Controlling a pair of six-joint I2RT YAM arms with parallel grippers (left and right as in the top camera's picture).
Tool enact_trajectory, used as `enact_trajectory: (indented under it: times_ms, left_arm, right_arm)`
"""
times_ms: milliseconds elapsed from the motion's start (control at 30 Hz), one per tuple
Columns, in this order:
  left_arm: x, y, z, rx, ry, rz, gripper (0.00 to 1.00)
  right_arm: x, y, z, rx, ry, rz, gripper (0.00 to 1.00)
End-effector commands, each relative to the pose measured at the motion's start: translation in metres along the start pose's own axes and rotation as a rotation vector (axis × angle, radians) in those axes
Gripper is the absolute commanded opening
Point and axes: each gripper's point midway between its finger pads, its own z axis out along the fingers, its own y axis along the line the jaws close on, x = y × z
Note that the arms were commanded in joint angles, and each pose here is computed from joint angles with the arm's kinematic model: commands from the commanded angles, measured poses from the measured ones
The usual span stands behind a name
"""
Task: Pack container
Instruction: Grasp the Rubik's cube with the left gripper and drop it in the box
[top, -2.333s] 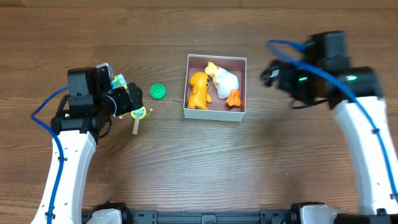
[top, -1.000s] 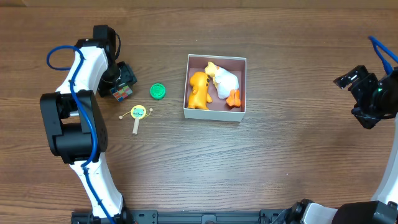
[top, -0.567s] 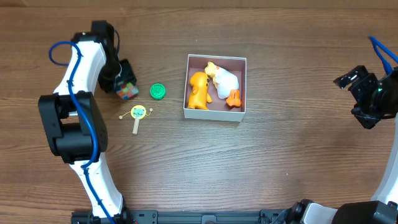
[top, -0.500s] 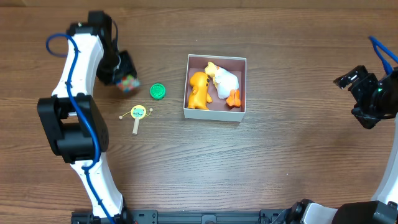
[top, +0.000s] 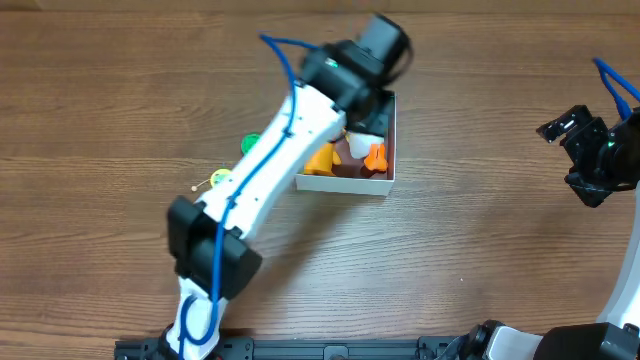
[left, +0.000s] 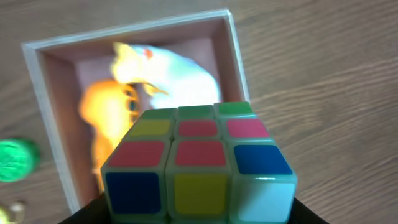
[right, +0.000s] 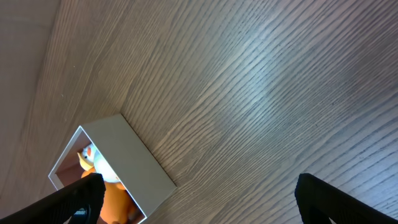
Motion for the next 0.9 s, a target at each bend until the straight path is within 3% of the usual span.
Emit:
enact_trajectory:
  times_ms: [0,167,333,733,867]
  left_arm:
    - [0.016,0.002,0.051,-0.103,0.068,-0.116,0.5]
    - [0.036,0.006,0.09,-0.138,0.167,-0.171,0.48]
    - [0.06,0.003,0.096,-0.163,0.254,-0.172,0.49]
    - [0.06,-0.008,0.096,-0.14,0.242,-0.151,0.77]
    - [0.044,-0.003,0.078,-0.132,0.216,-0.155,0.74]
  right_arm:
    - [-0.003,0.005,-0.009,-0.02,-0.03,-0.005,1.0]
    - [-0.003,0.005,-0.009,-0.02,-0.031,-0.005,1.0]
    - [-0.003,0.005,-0.009,-0.02,-0.03,-0.005,1.0]
    - [-0.003,0.005,-0.009,-0.02,-0.03,-0.005,1.0]
    - [-0.003,0.005,-0.009,-0.02,-0.03,-0.005,1.0]
